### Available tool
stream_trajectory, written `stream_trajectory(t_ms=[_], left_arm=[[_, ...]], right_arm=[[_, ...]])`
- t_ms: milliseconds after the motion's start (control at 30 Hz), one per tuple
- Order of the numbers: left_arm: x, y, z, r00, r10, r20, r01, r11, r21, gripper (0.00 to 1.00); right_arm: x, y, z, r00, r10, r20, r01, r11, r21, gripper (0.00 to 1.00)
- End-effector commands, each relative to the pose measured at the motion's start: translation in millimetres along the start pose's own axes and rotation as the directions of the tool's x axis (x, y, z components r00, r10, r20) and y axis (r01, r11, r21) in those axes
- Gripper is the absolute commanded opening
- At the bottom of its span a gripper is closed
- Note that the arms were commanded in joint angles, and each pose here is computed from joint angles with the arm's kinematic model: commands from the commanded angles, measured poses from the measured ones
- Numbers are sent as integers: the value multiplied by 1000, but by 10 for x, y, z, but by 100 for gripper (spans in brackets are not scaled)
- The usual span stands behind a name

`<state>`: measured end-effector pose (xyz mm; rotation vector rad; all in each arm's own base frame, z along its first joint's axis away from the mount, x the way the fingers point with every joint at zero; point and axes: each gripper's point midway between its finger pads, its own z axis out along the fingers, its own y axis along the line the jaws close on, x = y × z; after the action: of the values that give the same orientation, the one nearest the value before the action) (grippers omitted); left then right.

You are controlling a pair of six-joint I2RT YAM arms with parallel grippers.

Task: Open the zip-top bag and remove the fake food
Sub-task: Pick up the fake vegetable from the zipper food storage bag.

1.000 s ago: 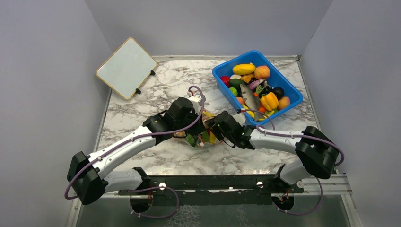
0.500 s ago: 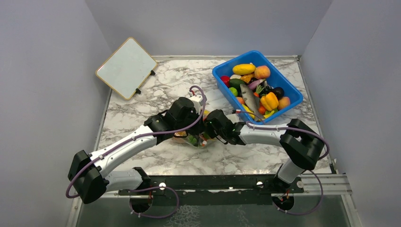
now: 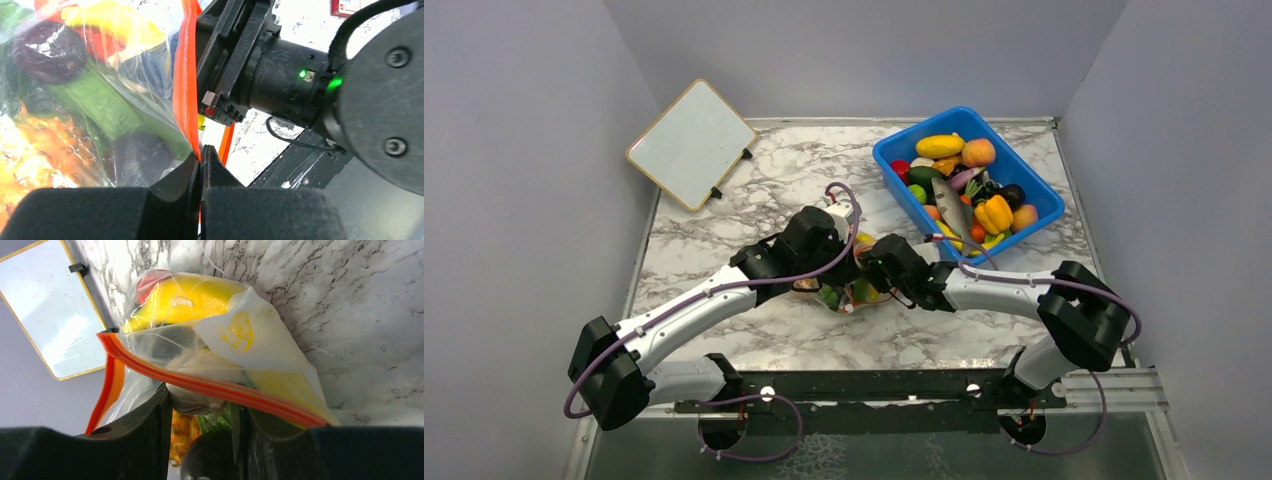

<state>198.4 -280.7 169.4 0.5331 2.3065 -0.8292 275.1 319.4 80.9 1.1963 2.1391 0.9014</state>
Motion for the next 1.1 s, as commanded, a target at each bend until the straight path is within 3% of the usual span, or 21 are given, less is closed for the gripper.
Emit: stream_trajectory(t_ms=[0,133,433,700,1067], left_arm=[[-63,-93,14,1000,5,18,-6,999,40,0],[-69,-82,6,1000,13,18,-13,999,32,0],[-36,-18,-4,1000,-1,22,0,1000,3,0],[-43,52,-19,999,29,38,-28,999,-26,0],[-10,183,-20,986,165,27,-163,985,-63,0]], right_arm=[[-161,-68,-91,996,-64,54,64,998,2,24],[-177,-95,-148,995,-86,45,86,996,-3,23],[-170,30,-280,955,-294,31,295,953,-70,23],[-190,78,-480,872,-488,32,487,860,-150,23],[-325,73,-768,704,-706,79,706,683,-188,22]])
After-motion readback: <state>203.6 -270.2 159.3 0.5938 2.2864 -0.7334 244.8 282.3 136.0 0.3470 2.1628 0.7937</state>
